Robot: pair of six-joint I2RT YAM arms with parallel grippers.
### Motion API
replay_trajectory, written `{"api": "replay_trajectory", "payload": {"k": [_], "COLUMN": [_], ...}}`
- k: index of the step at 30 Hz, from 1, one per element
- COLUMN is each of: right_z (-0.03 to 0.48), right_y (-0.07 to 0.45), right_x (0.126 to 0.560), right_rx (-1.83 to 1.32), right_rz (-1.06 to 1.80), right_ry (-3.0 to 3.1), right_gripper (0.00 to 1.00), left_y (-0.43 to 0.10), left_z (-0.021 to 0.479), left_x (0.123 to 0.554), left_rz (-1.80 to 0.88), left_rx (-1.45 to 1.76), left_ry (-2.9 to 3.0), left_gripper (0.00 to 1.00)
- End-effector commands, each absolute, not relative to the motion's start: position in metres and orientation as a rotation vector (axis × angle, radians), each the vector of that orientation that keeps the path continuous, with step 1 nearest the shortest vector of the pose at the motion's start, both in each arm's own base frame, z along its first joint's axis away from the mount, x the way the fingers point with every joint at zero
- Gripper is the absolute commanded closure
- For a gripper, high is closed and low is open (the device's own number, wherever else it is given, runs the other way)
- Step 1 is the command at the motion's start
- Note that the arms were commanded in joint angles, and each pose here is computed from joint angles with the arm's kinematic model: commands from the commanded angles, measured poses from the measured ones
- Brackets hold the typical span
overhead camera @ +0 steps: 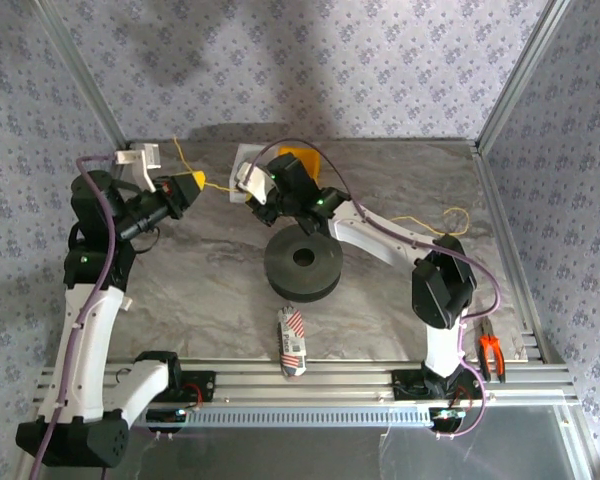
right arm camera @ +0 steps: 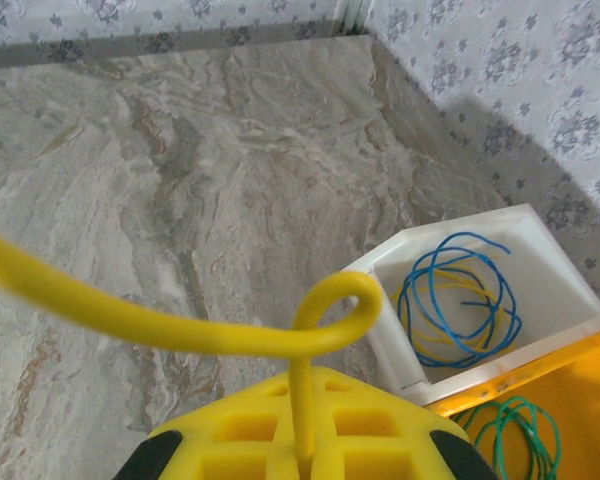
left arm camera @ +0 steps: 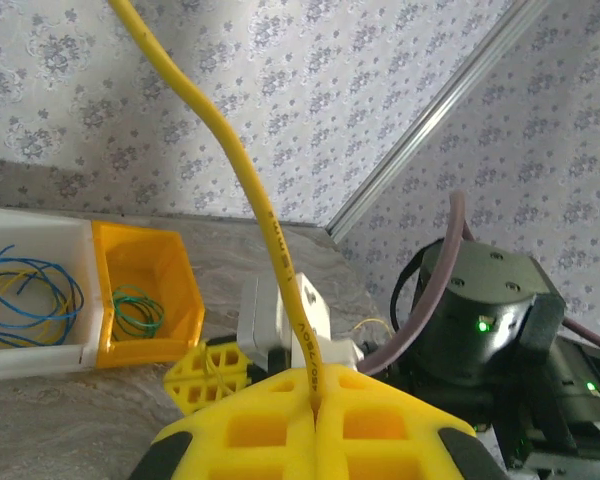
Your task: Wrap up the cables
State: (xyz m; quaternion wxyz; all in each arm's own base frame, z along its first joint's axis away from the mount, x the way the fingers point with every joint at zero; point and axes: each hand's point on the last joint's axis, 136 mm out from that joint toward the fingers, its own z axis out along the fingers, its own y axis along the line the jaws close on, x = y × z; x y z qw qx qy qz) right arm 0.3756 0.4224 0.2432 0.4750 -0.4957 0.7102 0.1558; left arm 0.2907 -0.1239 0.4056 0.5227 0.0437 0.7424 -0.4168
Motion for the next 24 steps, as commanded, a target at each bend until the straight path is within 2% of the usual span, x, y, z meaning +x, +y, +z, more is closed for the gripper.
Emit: {"api": "replay_trajectory", "payload": {"k": [1,8,24], "right_z": [0.215,0.195,0.172], "right_y": [0.416,0.415,0.416], "right_x": [0.377,0.364,0.307], "right_rx": [-1.244,-1.315,-1.537], "right_rz": [0.319,0.343,0.47], "right_ry": [1.84,1.871,1.804], "right_gripper": [1.0,1.0,1.0], "left_y": [-0.121,-0.108,-0.049], "left_z": [0.465,0.493,0.503], "left_x": [0.285,0.295,0.325], "left_rz": [-0.971,-0.869,-0.707], "left_rx": [0.139,0.098,-0.085], "left_ry": [1.606,1.569,1.599], "left_gripper": [1.0,1.0,1.0]}}
